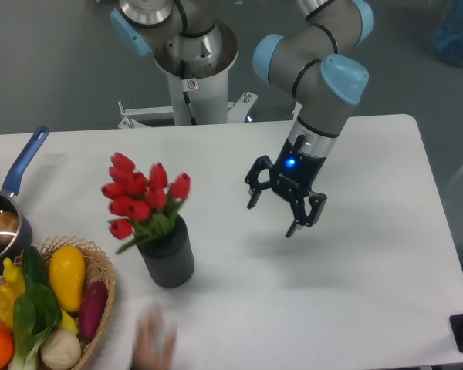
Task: Pick up the flowers from the vase
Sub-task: 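Lower the gripper around the tulip stems above the vase rim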
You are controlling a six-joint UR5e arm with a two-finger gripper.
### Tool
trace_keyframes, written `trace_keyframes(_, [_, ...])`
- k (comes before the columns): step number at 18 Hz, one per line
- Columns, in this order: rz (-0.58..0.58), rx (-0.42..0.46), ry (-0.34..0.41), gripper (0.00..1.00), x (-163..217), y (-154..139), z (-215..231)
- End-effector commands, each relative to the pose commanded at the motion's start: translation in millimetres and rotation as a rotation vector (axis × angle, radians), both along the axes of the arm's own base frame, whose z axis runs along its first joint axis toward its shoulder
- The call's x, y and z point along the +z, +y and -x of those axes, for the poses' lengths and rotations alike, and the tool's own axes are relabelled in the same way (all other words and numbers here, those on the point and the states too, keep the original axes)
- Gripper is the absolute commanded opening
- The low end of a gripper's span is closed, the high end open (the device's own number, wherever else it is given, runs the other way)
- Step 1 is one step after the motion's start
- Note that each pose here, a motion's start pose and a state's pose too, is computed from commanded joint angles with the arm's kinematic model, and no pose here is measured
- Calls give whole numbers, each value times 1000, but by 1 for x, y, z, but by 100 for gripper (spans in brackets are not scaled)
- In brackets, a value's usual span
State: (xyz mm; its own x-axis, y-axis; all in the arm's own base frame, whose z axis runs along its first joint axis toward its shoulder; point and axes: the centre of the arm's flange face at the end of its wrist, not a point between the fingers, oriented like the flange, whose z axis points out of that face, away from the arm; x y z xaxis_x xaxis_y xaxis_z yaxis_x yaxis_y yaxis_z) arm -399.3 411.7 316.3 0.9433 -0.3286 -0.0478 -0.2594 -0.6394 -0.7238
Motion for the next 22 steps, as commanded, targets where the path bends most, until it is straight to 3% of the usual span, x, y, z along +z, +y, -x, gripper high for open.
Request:
trace_keyframes(10, [-169,-188,-84,100,16,59,-82])
trace_keyframes(19, [-167,-230,-82,99,1,58,-99])
trace_keyframes(21, [-167,-232,-86,83,1,58,-100])
trace_keyframes(22, [-167,-233,-88,67,0,58,-101])
